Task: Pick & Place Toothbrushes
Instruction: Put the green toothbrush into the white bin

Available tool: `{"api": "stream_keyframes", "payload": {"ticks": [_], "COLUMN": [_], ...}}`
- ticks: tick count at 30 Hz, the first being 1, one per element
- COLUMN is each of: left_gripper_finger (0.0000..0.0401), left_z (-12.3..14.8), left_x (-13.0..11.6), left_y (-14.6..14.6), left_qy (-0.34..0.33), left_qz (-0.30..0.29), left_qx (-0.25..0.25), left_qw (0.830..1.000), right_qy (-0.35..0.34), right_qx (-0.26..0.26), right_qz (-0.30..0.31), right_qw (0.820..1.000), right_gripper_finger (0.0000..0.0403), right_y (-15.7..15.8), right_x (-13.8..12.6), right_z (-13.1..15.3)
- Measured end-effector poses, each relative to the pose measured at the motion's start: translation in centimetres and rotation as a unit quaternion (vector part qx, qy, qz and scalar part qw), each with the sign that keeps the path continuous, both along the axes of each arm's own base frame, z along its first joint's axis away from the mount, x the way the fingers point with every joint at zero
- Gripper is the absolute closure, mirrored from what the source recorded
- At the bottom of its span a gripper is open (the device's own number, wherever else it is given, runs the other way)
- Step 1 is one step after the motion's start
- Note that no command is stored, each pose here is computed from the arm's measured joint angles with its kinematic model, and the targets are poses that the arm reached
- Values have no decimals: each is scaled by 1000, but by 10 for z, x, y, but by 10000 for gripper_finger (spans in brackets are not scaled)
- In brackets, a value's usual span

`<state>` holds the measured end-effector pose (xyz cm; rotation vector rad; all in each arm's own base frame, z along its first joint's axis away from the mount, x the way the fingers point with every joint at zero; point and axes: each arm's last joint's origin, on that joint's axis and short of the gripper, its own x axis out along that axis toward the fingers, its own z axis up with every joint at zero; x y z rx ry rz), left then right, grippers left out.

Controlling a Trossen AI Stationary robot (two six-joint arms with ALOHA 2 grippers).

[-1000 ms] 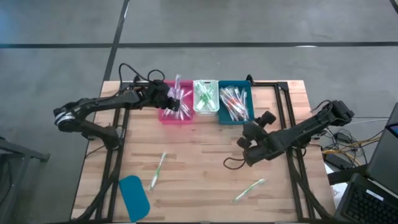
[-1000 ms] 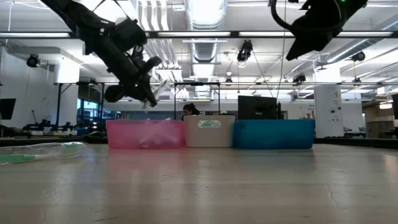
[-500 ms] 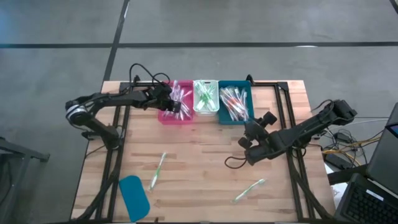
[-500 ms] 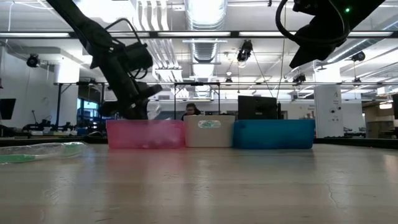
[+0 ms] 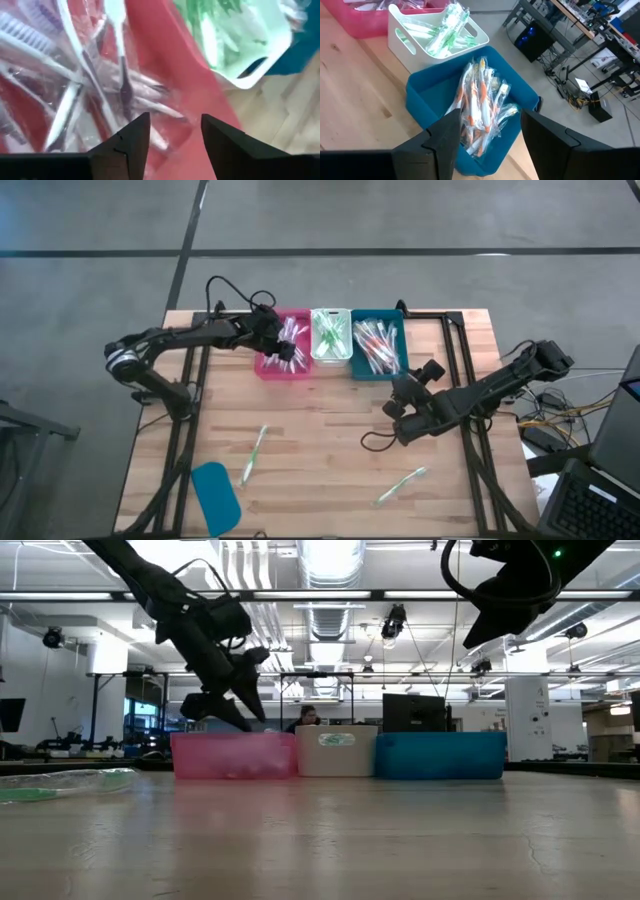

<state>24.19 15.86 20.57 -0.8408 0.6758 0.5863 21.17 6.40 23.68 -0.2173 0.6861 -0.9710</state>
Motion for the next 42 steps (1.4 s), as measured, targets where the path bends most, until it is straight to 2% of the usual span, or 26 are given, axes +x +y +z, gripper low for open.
{"api": "stream_keyframes", "payload": {"ticks": [6, 10, 13, 17, 19, 26, 29, 35, 42], "left_gripper_finger": [221, 221, 223, 226, 226, 227, 227, 227, 227], "left_z": [7, 9, 9, 10, 10, 9, 8, 6, -14], "left_x": [6, 6, 3, -1, -2, -4, -10, -18, -24], "left_y": [-7, -28, -53, -97, -120, -200, -221, -242, -244], "left_qy": [-55, -13, 59, 155, 183, 184, 188, 192, 226], "left_qz": [-85, -117, -121, -120, -114, -172, -176, -155, -136], "left_qx": [-72, -74, -42, -3, 9, -1, -16, -40, -39], "left_qw": [992, 990, 990, 981, 976, 968, 966, 968, 964], "right_qy": [1, 5, 12, 12, 12, 5, 5, 12, 17], "right_qx": [-1, -2, 2, 4, 4, 10, 11, 36, 50], "right_qz": [1, 3, 5, 5, 5, 5, 5, 7, 8], "right_qw": [1000, 1000, 1000, 1000, 1000, 1000, 1000, 999, 999], "right_gripper_finger": [213, 221, 226, 230, 229, 210, 202, 190, 178], "right_y": [0, 0, 0, 0, 0, 1, 1, 2, 2], "right_x": [0, 0, 0, 0, 0, 1, 1, 2, 2], "right_z": [0, 0, -1, -1, -1, -1, -1, -1, -2]}}
